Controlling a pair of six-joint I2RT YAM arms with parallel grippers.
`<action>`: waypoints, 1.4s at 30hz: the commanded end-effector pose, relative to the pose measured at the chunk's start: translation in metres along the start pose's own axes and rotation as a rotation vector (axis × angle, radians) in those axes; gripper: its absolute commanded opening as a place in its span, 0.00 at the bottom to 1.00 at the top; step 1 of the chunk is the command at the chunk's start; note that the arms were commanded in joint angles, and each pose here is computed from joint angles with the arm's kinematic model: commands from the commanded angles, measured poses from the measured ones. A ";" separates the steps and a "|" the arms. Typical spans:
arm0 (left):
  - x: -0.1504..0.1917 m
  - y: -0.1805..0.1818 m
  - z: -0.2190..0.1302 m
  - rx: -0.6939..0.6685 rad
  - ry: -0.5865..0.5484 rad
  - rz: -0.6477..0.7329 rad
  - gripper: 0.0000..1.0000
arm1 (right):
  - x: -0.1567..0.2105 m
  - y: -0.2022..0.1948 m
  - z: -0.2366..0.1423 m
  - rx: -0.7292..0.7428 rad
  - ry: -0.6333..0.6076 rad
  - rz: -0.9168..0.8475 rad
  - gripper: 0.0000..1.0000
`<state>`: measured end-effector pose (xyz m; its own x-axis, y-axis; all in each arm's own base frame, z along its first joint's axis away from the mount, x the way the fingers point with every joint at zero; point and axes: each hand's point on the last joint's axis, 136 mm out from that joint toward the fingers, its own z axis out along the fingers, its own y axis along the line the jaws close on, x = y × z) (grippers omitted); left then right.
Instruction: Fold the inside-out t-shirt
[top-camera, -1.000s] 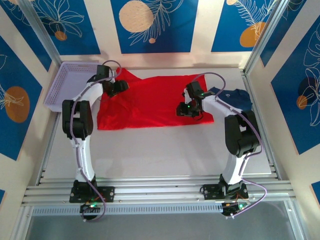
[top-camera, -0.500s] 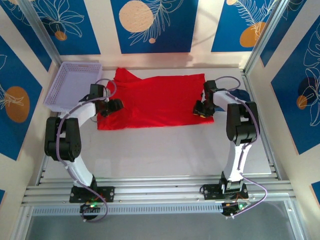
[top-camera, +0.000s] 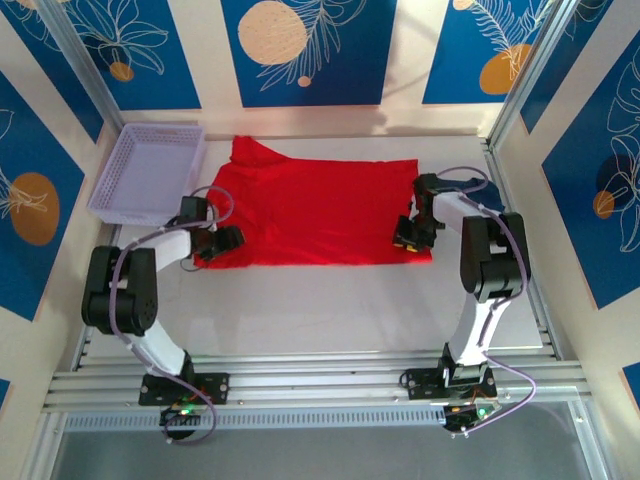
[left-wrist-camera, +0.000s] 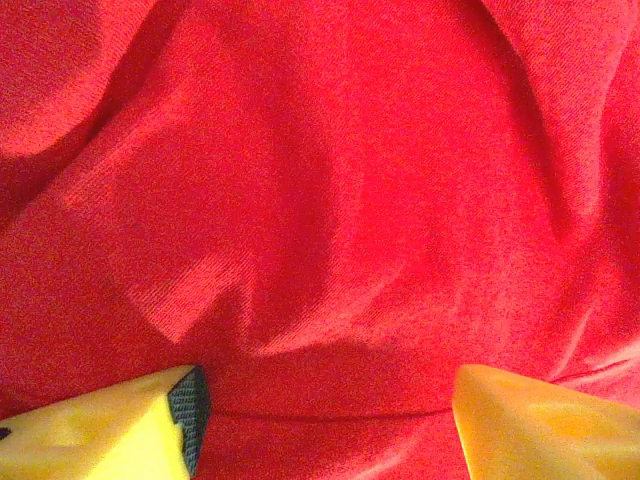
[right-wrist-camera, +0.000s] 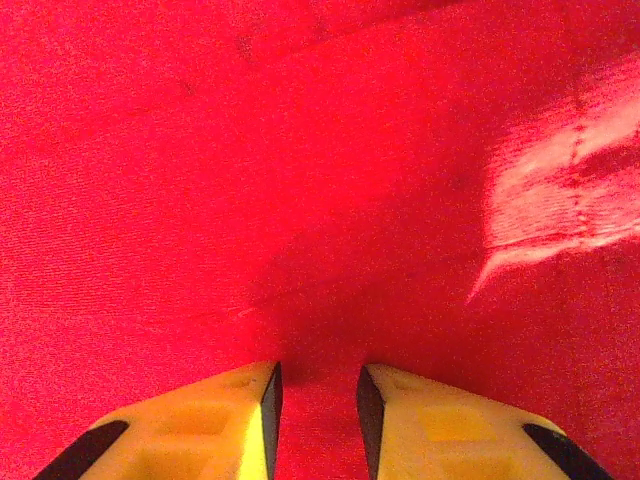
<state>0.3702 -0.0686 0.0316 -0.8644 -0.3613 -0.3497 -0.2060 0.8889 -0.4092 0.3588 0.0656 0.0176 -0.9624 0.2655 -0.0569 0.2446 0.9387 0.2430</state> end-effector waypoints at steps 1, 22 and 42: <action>0.043 0.020 0.000 -0.033 0.084 -0.054 0.67 | 0.052 -0.028 0.007 0.086 0.146 0.059 0.30; 0.033 0.005 -0.060 -0.057 -0.080 -0.039 0.69 | 0.075 0.262 -0.067 -0.523 -0.232 -0.543 0.45; 0.066 0.016 -0.056 -0.054 -0.006 -0.009 0.69 | 0.077 0.361 0.063 -0.462 0.018 -0.498 0.36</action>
<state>0.2899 -0.0641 0.0480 -0.8533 -0.3886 -0.3476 -0.2559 0.8931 -0.3700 0.3802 0.4347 0.0347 -0.9446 -0.1847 -0.2714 -0.3131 0.7550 0.5761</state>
